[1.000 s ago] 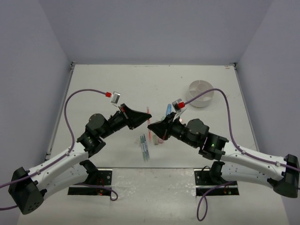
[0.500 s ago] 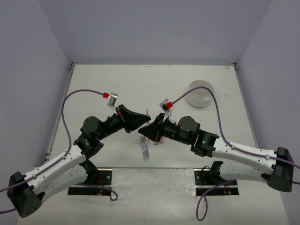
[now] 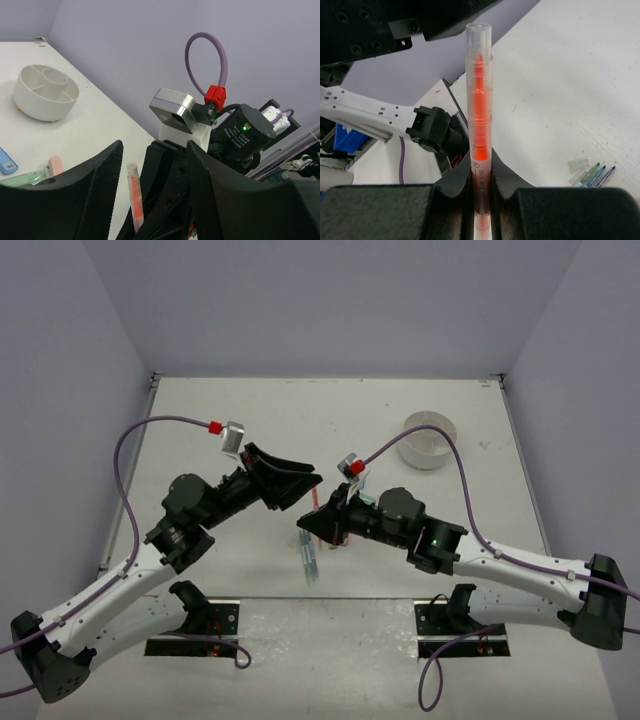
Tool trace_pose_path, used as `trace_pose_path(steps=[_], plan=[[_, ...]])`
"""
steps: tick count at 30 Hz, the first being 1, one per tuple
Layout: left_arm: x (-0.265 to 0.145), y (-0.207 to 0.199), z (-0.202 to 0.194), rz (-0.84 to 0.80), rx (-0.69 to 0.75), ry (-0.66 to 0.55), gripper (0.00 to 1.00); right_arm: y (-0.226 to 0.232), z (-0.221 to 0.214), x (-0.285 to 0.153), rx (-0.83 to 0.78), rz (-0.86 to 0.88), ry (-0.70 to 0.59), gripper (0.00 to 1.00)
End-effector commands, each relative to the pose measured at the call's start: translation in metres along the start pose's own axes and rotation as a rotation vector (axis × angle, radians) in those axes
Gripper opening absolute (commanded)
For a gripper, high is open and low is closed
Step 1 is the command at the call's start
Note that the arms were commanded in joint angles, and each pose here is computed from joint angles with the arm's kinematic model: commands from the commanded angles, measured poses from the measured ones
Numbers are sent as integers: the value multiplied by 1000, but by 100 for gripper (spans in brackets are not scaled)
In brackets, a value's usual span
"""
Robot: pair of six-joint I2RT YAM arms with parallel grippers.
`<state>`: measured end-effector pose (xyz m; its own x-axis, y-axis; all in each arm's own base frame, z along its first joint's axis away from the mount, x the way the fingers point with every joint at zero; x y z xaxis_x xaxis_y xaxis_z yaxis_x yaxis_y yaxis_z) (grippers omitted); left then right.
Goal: Sort the stationery into containers
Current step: Close the pen cap on the pen.
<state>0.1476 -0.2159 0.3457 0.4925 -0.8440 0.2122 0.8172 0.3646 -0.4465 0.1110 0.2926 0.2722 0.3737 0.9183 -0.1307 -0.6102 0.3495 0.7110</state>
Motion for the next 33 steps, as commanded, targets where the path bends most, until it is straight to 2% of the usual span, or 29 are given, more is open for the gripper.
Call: trace_pose_path(steps=[1, 4, 8, 13, 15, 17, 25, 33], plan=[[8, 0, 7, 13, 43, 23, 52, 17, 18, -4, -40, 45, -35, 0], [11, 0, 1, -22, 36, 46, 47, 18, 21, -6, -44, 35, -48, 0], [11, 1, -8, -46, 18, 67, 26, 20, 25, -8, -53, 26, -57, 0], [10, -1, -13, -85, 4, 84, 20, 20, 30, -10, -60, 4, -78, 0], [9, -2, -14, -91, 2, 91, 8, 21, 33, -11, -63, -4, -85, 0], [8, -2, -16, -97, 4, 105, 0, 23, 38, -11, -64, -16, -94, 0], [5, 6, -28, -64, 12, 147, 0, 27, 75, -10, -107, -53, -157, 0], [-4, 15, -59, -61, -19, 240, 0, 43, 143, -14, -163, -49, -229, 0]])
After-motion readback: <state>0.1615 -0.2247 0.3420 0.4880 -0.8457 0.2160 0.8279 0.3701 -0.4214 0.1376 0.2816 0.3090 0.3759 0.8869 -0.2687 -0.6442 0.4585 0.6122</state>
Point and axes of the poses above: each gripper's point midway between its finger pads, its own x axis out along the fingers, its own y axis along the line the jaws close on, z = x × y, the point moved 7 cm from there along -x, back along the fingers, and after that the axes turned 12 degrees about x, right-handed, at the moved point
